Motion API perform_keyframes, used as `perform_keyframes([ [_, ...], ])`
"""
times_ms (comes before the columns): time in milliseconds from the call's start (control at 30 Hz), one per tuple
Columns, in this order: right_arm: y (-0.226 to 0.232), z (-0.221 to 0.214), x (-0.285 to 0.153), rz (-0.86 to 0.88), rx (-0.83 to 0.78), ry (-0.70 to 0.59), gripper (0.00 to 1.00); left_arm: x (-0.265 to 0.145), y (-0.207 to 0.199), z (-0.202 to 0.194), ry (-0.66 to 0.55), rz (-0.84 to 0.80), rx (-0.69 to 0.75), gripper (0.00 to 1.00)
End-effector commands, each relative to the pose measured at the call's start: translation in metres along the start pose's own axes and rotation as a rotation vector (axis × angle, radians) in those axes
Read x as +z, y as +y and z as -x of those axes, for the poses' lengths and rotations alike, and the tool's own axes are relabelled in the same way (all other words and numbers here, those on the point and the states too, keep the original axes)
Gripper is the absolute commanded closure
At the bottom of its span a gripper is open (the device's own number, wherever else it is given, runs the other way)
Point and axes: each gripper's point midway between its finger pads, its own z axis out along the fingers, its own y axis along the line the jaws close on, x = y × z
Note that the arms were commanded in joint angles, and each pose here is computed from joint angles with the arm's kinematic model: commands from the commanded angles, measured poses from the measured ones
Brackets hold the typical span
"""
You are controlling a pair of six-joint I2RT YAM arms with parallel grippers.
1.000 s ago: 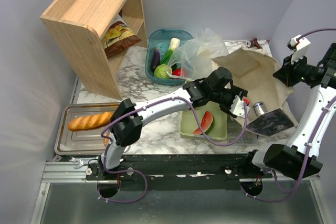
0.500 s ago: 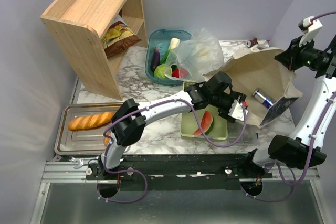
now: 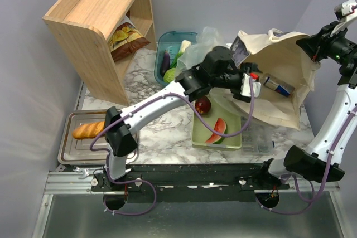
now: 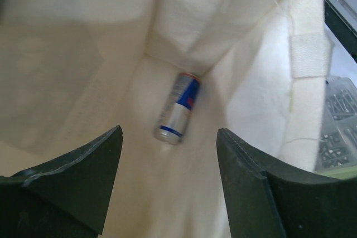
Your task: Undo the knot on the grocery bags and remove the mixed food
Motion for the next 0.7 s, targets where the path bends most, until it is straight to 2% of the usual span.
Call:
perform_keyframes([
  [0,0.030,0.055,-0.015,0.063,-0.154,-0.171,0.99,-0.057,0.029,0.082,-0.075,0.023,0.069,0.28],
  [133,0.035,0.074,-0.018,0.069,-0.115,-0.230,0.99,-0.063,0.022,0.071,0.064,-0.016,0.228,0.28],
  [267,0.043,0.086,-0.023,0.074,-0.106,-0.259,0.99,-0.060,0.014,0.053,0.159,-0.040,0.303,0.30],
  [433,0.061,0.089,-0.032,0.114,-0.080,-0.266,0.99,-0.063,0.019,0.061,0.168,-0.024,0.335,0.32],
  [567,0.069,0.085,-0.036,0.111,-0.038,-0.258,0.99,-0.080,0.012,0.093,0.119,-0.031,0.395,0.34],
  [667,0.074,0.085,-0.040,0.101,-0.050,-0.262,0.99,-0.094,-0.010,0.114,0.070,-0.100,0.389,0.35],
])
